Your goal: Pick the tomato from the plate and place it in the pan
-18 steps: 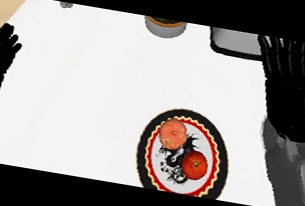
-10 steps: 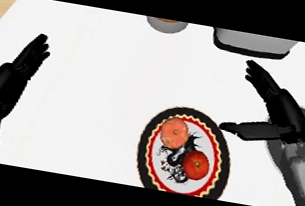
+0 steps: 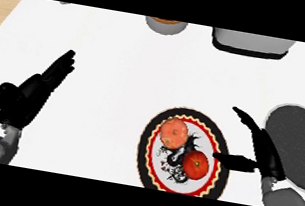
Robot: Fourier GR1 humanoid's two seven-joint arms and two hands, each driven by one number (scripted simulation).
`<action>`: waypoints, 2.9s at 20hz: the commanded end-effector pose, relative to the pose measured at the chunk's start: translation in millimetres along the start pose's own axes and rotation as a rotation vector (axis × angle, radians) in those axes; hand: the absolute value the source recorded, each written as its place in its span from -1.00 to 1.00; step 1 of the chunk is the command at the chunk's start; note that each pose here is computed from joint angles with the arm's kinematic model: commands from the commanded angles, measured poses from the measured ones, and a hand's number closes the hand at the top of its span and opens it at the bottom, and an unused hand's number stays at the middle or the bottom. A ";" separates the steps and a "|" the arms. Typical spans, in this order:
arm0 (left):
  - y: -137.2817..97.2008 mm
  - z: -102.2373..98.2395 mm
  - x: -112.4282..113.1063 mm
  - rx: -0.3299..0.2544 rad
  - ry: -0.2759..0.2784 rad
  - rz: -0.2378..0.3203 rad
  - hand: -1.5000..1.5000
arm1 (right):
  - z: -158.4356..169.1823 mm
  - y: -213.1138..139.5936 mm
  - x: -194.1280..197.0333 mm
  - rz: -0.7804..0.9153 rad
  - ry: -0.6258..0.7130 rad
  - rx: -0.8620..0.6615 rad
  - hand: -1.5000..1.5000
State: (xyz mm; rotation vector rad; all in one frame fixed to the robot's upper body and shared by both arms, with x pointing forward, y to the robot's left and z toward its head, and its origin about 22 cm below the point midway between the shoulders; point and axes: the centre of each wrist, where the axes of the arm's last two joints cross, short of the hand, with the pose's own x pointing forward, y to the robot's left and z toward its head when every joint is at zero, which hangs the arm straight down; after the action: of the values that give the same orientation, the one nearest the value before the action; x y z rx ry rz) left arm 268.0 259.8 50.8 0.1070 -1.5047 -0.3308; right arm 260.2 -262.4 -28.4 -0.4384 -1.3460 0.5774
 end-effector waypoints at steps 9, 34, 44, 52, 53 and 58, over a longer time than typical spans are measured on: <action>-18.8 -10.1 6.8 -0.017 -0.002 -0.015 0.00 | -25.7 -18.3 80.3 0.564 0.240 0.328 -1.00; -10.9 -21.1 5.1 -0.007 0.007 -0.006 0.00 | -39.4 46.4 148.3 0.813 0.503 0.679 -1.00; -20.2 -4.9 -3.3 -0.030 0.000 -0.013 0.00 | -25.5 73.9 118.2 0.818 0.520 0.653 -1.00; 1.3 -10.7 6.7 -0.018 0.007 -0.018 0.00 | -28.1 80.3 93.0 0.841 0.439 0.778 1.00; -3.1 -12.4 8.7 -0.030 0.000 0.006 0.00 | -17.7 103.9 98.1 0.844 0.430 0.794 1.00; -15.3 -7.3 -3.8 -0.011 0.002 -0.006 0.00 | 0.7 113.1 110.4 0.849 0.426 0.816 1.00</action>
State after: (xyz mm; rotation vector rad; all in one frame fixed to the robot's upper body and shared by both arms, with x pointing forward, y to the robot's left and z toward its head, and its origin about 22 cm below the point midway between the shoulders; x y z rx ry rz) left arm 273.3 250.0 51.1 0.0947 -1.5065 -0.3510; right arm 282.1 -124.8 4.8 -0.4788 -0.4623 1.5028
